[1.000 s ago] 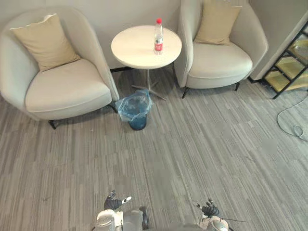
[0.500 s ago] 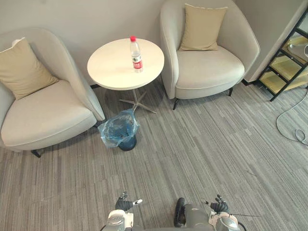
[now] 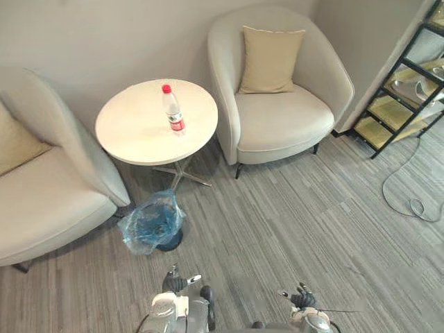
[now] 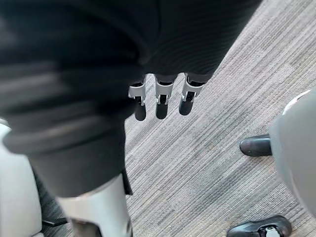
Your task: Gather rubbish on tea table into small bin, then transfer packed bag to large trash can.
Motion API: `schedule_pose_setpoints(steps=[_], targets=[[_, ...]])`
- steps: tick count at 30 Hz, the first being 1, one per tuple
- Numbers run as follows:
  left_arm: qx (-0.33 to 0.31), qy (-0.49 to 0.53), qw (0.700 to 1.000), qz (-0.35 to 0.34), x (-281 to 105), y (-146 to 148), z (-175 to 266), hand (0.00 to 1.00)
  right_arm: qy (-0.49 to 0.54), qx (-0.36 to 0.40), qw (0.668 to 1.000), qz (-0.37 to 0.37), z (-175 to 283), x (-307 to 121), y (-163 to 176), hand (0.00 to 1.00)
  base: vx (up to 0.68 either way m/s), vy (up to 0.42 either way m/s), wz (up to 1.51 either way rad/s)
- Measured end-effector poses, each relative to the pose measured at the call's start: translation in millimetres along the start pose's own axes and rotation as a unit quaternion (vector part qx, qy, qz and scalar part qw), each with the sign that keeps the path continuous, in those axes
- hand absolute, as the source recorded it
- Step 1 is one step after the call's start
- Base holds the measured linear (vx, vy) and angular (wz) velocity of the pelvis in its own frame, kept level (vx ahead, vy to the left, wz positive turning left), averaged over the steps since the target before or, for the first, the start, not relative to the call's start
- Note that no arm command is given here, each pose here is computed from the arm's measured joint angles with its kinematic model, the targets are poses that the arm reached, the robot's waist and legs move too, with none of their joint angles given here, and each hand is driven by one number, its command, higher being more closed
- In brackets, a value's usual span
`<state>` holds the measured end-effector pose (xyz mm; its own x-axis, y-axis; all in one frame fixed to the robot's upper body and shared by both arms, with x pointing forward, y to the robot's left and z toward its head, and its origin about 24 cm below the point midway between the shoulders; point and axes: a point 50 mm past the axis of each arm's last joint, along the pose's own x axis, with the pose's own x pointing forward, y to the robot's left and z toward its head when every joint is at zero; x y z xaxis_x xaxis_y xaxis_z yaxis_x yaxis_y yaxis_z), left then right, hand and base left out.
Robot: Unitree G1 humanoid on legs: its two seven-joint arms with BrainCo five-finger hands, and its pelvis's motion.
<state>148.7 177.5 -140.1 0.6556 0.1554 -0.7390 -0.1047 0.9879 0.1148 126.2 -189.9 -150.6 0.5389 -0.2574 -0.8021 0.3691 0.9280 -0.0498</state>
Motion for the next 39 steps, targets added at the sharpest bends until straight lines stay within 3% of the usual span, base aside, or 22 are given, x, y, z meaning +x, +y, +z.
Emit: schedule_pose_setpoints(steps=[5,13,21,28,33,39], targets=[[0.035,0.027,0.999,-0.003,-2.9,6.9,-13.9,0.0,-0.004,-0.015,1.0,0.004,1.0,0.1,-1.1,0.0,0.27,0.103,0.02],[0.013,0.035,0.999,0.007,-5.2,7.5,-19.3,0.0,-0.019,-0.014,1.0,0.01,5.7,-0.6,-1.6,0.0,0.32,-0.113,0.3],[-0.036,0.012,0.999,-0.024,-5.0,-28.2,-5.7,0.0,-0.012,-0.024,1.0,-0.005,0.8,-1.8,-15.8,0.0,0.24,-0.214,0.41],[-0.025,0.0,0.999,-0.032,-4.5,-31.0,-0.5,0.0,-0.005,-0.02,1.0,-0.016,-3.7,-3.1,-19.4,0.0,0.18,0.018,0.4],[0.016,0.003,1.0,-0.012,-1.1,-4.6,-2.5,0.0,0.008,-0.021,1.0,0.002,-8.0,-2.8,-3.0,0.0,0.24,0.125,0.3],[0.047,0.026,0.998,-0.016,-2.4,2.9,-13.1,0.0,0.01,-0.031,0.999,0.001,-10.4,-3.6,-8.1,0.0,0.16,0.101,0.51]])
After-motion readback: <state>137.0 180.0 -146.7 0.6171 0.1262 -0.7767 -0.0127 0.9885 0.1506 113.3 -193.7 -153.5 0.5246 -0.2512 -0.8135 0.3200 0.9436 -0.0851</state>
